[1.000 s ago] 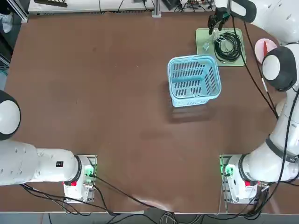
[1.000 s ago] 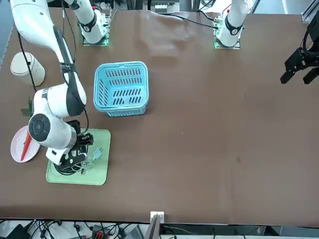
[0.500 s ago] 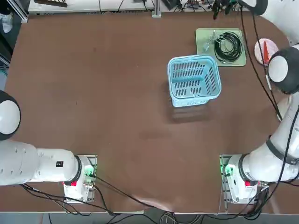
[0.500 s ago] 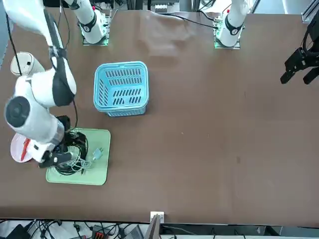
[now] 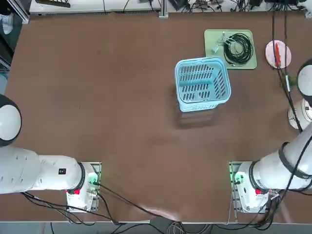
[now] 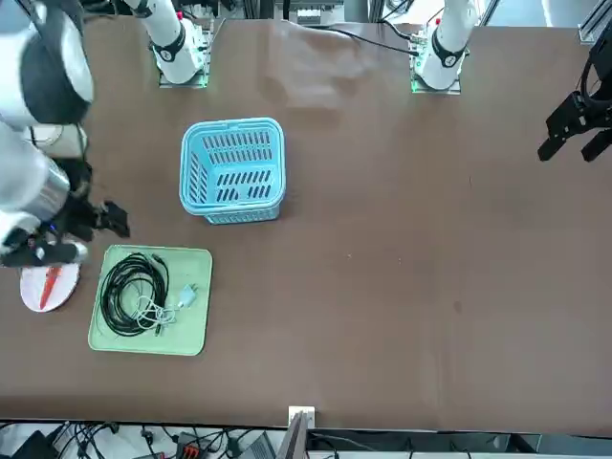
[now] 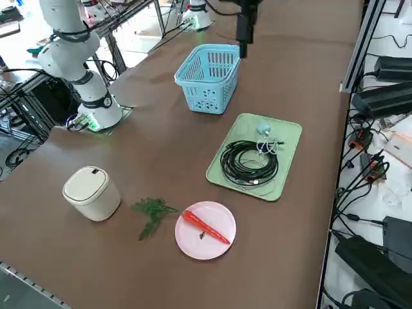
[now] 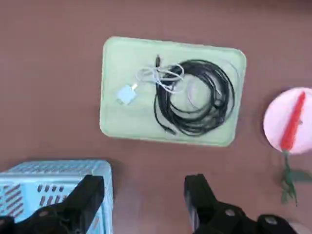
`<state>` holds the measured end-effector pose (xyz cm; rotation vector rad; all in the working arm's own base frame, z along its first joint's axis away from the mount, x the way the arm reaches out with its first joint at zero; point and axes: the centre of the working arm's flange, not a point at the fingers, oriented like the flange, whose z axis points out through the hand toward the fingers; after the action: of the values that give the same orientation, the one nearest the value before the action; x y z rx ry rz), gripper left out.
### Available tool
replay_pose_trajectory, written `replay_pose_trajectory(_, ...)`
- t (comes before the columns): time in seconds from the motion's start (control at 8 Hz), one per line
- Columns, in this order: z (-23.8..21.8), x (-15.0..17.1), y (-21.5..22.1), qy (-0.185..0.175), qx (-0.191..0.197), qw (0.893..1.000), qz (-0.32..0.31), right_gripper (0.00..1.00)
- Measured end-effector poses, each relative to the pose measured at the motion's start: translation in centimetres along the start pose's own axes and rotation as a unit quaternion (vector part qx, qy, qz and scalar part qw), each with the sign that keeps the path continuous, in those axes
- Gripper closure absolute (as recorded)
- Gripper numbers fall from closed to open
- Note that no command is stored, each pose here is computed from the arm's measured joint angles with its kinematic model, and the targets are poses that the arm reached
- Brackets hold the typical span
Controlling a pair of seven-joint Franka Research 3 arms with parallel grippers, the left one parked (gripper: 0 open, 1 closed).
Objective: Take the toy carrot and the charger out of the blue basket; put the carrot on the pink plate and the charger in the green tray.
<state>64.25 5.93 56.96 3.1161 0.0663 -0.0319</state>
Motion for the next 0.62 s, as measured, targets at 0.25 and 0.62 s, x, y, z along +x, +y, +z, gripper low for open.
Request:
replay_pose_trajectory(0.25,-1.2,-3.3,1.8,-0.007,0.006,1.0,0.021,0.0)
replay_pose_trajectory(0.62,1.1,-5.2,1.9,-0.004,0.007,0.999,0.039,0.0)
